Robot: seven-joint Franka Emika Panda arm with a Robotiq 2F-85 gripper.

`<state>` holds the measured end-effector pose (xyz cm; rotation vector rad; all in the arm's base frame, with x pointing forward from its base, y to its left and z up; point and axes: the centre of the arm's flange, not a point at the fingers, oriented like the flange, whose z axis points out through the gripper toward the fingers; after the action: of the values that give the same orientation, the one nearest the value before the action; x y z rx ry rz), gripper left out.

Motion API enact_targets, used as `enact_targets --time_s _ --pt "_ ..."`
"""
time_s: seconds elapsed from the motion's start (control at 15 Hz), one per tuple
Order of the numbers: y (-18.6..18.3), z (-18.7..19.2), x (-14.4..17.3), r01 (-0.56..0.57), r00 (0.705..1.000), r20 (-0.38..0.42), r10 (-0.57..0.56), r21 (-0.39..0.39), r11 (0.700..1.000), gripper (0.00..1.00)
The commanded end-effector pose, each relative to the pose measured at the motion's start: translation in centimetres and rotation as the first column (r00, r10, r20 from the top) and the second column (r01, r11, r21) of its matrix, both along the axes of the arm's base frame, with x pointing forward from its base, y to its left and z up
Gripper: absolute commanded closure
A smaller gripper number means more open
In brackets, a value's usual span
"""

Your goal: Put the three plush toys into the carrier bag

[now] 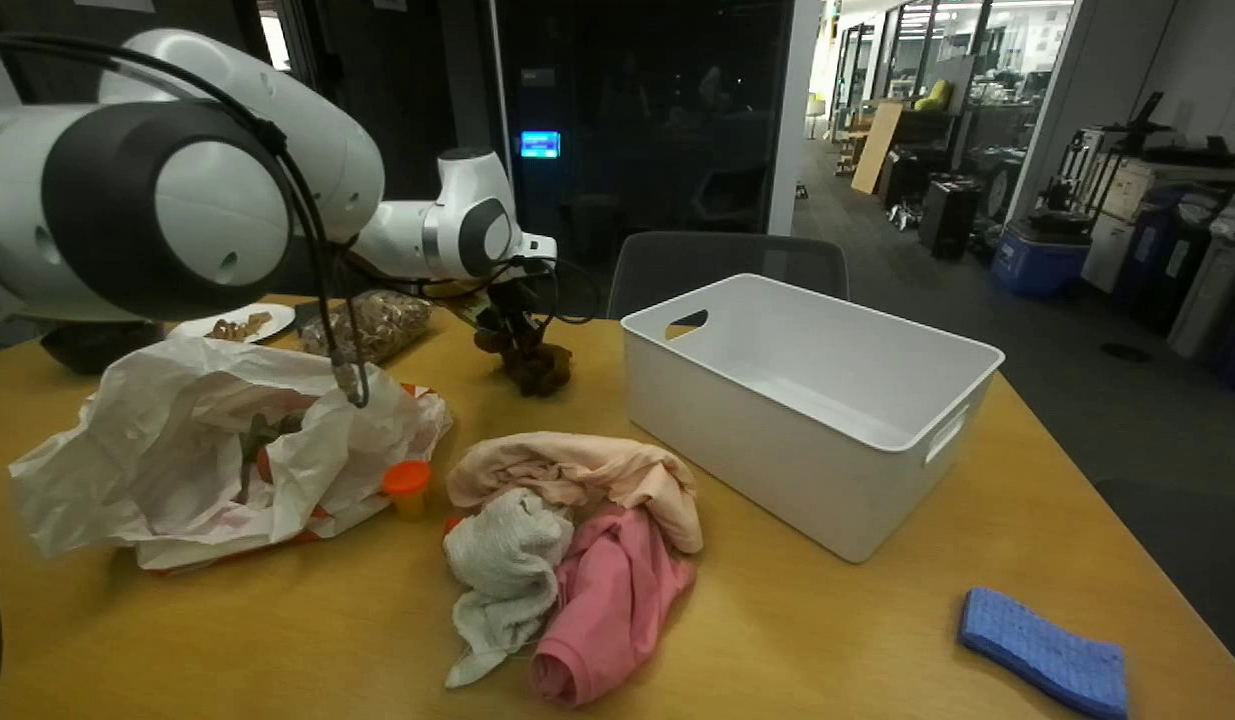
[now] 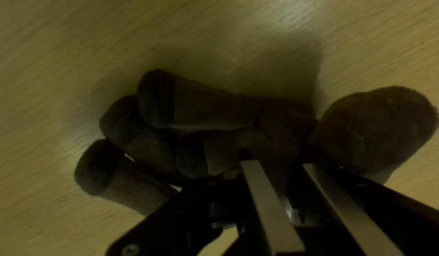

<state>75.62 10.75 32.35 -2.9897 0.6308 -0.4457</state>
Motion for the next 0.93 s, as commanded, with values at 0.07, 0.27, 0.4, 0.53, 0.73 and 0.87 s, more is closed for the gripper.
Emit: enact_targets --time_s 0.07,0.27,0.4,0.53,0.73,0.87 --pt "-1.0 1.4 -0.8 0.012 1.0 0.024 -0.013 0.017 1.0 0.9" --pt "-1.1 4.5 -3.4 -0.016 0.998 0.061 0.015 0.015 1.0 0.91" --pt "-1.3 7.1 -5.5 -0.031 0.995 0.092 0.029 0.027 0.999 0.91" --pt "-1.4 9.8 -7.7 -0.052 0.991 0.129 0.046 0.048 0.997 0.91" --pt "-1.2 13.6 -11.3 -0.105 0.981 0.175 0.087 0.093 0.99 0.91" --pt "-0.9 15.7 -14.1 -0.152 0.972 0.201 0.125 0.121 0.981 0.91"
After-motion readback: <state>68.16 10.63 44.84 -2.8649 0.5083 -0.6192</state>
